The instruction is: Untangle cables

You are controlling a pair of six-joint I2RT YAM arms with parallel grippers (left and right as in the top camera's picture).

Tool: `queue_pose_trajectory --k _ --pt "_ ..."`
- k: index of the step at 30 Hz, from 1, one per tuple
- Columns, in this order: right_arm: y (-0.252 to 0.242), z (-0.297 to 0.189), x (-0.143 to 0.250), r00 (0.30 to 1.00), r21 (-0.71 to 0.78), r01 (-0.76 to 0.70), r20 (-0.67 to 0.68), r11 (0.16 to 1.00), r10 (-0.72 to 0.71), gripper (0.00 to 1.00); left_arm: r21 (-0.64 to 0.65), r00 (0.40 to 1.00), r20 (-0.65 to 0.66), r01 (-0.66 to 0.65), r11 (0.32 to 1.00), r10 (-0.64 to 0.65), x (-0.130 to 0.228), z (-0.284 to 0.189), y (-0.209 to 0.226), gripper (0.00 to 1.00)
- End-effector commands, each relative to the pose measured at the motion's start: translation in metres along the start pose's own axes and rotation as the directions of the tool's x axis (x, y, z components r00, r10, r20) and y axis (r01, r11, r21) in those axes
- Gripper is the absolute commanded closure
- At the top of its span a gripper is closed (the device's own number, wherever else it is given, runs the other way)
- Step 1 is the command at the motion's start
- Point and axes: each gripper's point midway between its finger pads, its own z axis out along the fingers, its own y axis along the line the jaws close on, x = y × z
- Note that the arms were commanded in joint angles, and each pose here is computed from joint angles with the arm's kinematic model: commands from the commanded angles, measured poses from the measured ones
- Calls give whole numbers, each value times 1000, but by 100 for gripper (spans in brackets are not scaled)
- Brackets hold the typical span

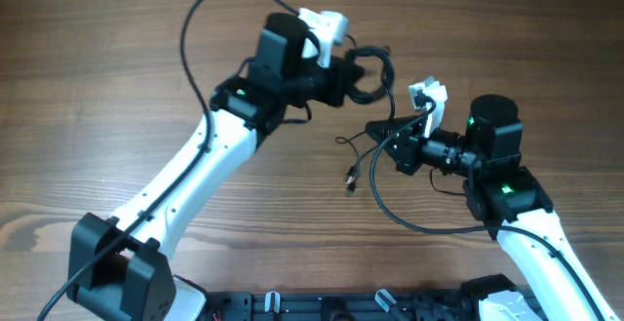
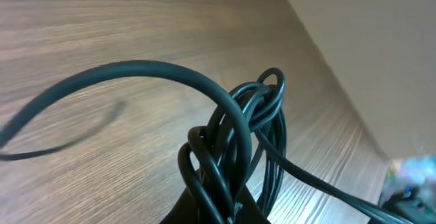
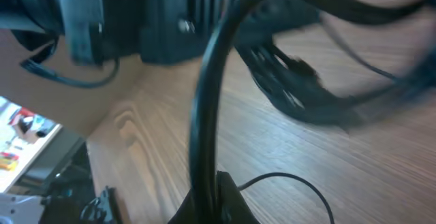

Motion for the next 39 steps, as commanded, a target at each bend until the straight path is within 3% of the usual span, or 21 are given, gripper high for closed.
queue_pose_trajectory --k 1,7,20,24,31,39 --pt "1 0 3 1000 -17 -14 -14 1000 13 96 50 977 5 -211 976 211 4 2 -31 96" --pt "-41 -3 15 988 183 -151 -13 971 156 95 67 962 -1 -273 960 274 9 5 -40 96" --pt "-67 -12 30 958 296 -269 -13 917 285 96 68 961 0 -277 959 277 8 5 -40 96" --pt "-92 -20 42 927 431 -349 27 832 374 96 76 950 -2 -311 947 312 10 5 -41 96" --pt "-95 -20 39 927 436 -353 43 828 372 96 89 926 -52 -370 925 375 24 4 -39 96" --pt "-77 -11 24 923 325 -378 59 867 381 96 160 902 -51 -417 895 429 36 10 -65 96"
